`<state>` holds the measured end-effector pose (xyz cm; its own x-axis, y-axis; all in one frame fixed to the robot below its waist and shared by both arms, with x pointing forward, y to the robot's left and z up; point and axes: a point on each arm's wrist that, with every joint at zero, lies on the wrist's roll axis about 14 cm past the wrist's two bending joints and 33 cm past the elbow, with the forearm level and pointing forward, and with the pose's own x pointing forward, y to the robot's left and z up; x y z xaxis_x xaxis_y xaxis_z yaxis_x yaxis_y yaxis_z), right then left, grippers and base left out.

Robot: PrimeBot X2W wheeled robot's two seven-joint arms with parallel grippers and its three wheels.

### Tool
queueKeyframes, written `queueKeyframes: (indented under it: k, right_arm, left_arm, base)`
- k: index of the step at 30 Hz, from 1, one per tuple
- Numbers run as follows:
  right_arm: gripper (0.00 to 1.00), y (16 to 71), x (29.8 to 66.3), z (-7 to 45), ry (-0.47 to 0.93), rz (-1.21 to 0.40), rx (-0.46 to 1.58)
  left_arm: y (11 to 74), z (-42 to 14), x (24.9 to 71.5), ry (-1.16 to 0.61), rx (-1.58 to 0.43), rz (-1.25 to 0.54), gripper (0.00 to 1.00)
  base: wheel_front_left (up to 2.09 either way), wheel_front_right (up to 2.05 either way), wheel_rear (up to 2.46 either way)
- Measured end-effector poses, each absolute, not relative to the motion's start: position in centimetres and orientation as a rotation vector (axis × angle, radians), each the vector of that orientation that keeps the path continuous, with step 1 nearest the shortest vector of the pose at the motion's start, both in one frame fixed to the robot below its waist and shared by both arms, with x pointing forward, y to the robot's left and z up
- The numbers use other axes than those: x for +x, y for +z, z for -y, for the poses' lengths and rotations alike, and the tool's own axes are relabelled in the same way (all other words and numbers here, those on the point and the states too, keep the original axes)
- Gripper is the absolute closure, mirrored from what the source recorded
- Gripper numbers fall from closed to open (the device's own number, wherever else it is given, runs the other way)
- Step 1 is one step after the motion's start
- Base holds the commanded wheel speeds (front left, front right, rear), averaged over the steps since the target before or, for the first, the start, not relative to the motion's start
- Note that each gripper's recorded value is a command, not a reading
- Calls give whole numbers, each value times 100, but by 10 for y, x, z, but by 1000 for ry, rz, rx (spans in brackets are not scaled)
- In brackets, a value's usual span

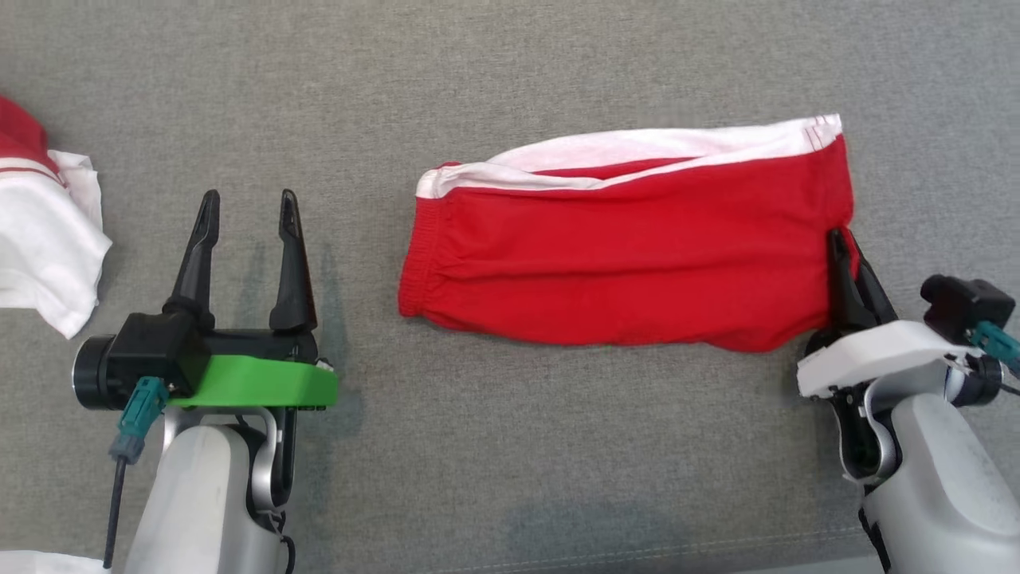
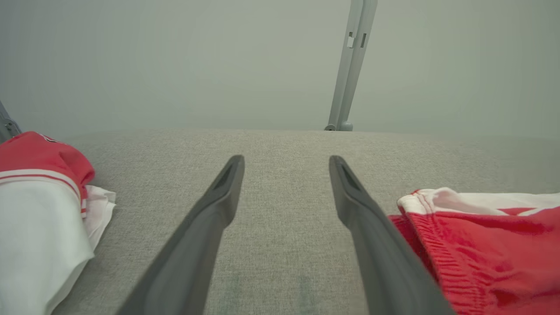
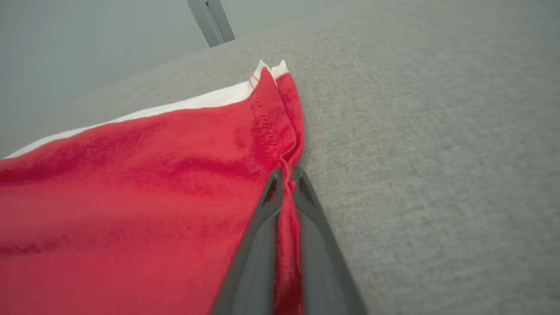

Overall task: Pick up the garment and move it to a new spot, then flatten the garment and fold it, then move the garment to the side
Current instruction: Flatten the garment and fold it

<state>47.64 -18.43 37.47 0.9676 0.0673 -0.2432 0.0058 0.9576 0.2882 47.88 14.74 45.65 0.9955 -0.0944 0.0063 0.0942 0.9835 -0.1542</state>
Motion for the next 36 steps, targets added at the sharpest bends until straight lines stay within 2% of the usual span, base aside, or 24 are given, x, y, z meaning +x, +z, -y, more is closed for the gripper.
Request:
queueKeyframes:
  k: [5,10,16,19,28,36]
  right_arm:
    - [100,379,455,207,-49,-238,285]
    - [100,405,463,198,-17,-159,281]
    - [100,456,484,141,154,-37,336]
    - [100,472,486,101,276,-33,371]
    - [100,484,460,-17,622,-183,562]
    - [100,478,456,-56,731,-228,595]
  left_arm:
    - [460,-137,482,-126,-160,8,0]
    - [462,-131,483,-141,-162,11,0]
    - [465,-128,479,-150,-163,13,0]
    - [467,-129,477,-146,-160,15,0]
    - [467,-141,469,-110,-156,7,0]
    - [460,-148,463,-82,-158,-18,0]
  base:
    - [0,0,0]
    - [0,0,0]
    - [0,0,0]
    - [0,0,0]
    - [0,0,0]
    - [0,0,0]
